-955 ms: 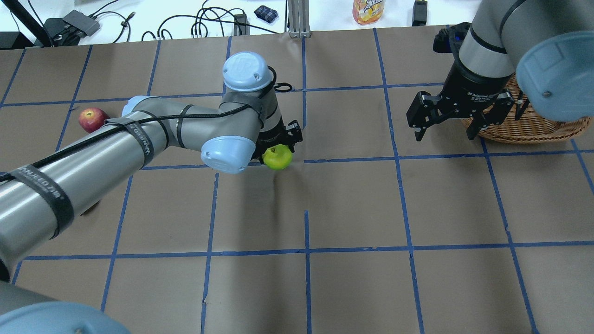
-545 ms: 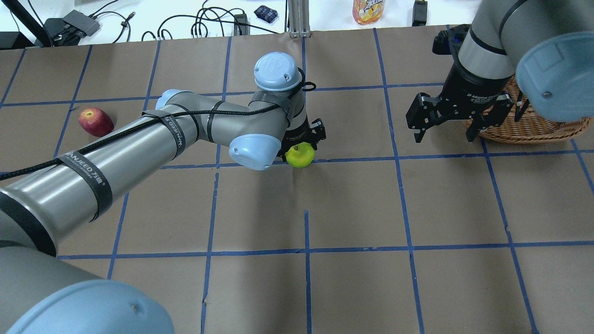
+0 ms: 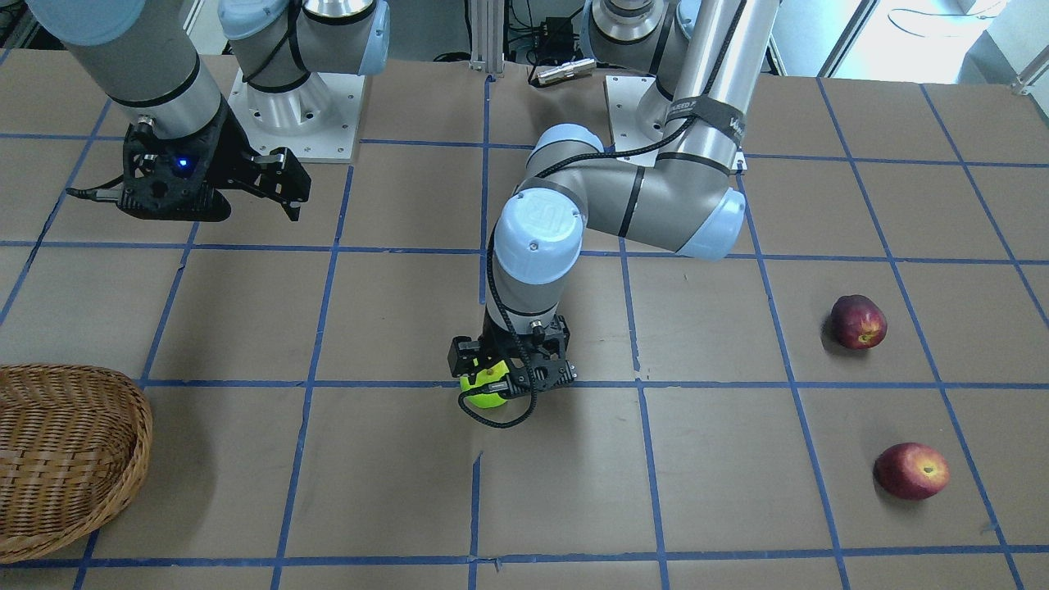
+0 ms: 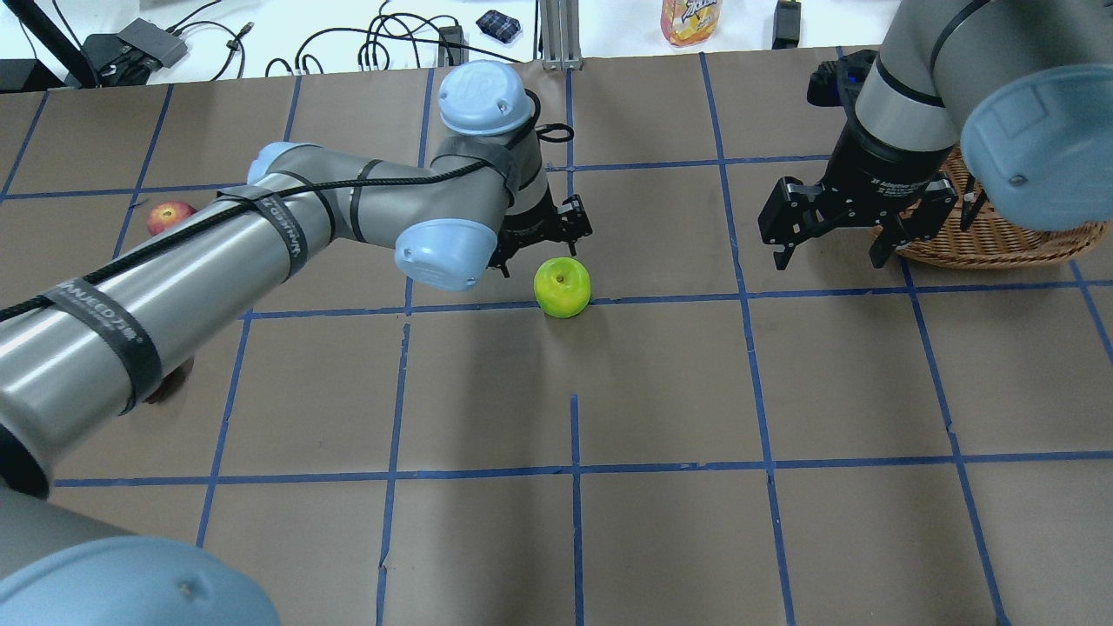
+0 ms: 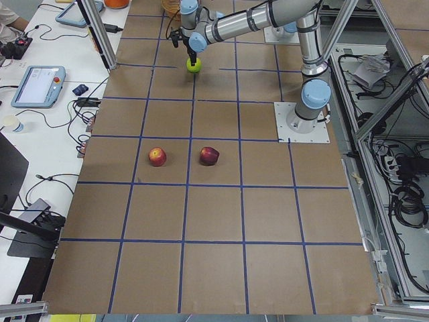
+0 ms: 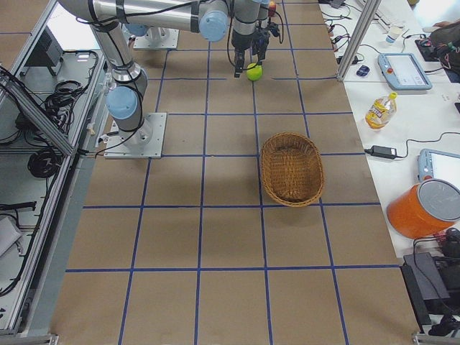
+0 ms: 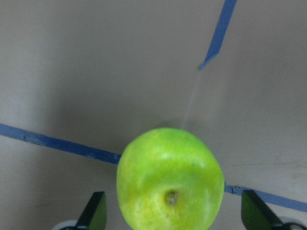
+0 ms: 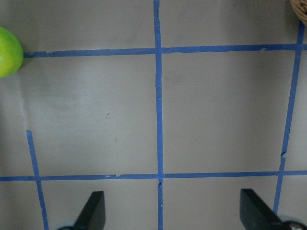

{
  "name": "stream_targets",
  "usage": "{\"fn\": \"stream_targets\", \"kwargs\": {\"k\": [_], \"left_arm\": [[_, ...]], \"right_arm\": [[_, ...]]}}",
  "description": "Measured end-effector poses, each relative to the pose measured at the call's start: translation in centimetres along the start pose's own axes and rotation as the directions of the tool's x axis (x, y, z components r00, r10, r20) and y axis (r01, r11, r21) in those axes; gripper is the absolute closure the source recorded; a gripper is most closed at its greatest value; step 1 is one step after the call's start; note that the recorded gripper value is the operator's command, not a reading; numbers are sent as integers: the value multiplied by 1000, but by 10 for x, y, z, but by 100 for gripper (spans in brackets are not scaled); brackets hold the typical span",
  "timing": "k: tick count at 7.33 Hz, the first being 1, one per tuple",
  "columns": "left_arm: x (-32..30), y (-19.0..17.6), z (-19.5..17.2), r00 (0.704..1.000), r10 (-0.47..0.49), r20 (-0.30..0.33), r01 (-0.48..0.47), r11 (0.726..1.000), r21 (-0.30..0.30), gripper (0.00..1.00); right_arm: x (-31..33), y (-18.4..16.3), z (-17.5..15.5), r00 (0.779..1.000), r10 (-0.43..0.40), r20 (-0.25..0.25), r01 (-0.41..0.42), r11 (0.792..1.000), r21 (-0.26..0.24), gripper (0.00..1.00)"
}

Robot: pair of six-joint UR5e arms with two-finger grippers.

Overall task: Put all apples into basket
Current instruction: 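Move left gripper toward dark red apple while right gripper reaches green apple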

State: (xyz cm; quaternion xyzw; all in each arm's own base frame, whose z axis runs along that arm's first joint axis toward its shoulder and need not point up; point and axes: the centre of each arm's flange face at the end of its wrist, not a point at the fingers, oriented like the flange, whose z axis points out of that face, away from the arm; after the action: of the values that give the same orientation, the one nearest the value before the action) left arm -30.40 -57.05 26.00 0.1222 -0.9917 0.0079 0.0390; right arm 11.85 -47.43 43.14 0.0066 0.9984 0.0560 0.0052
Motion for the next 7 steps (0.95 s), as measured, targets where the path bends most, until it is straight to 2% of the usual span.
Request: {"fn": "stream_targets", "kwargs": {"k": [2,4,5,6,7], "left_arm": [[-61,-17,-35,994,85,62,-81,995,-63,0],[-132,-29,-61,977,190,99,-176,975,-136,0],[-171,-33,-69,959,251,133,-227,958,-172,0],[-211,-34,-69,928,325,184,-284,934,-219,0],[-251,-33,-64,902,381,202,-324,908,-267,0]], "right_arm": [[-16,-12,12,999,26,40,-26,1000,8,0],[-68,-42,40,993,96,63,-100,993,68,0],[-101,-51,58,993,106,59,-111,990,85,0],[-132,-54,76,990,132,44,-136,986,94,0],[-157,-57,91,986,165,31,-168,979,114,0]]}}
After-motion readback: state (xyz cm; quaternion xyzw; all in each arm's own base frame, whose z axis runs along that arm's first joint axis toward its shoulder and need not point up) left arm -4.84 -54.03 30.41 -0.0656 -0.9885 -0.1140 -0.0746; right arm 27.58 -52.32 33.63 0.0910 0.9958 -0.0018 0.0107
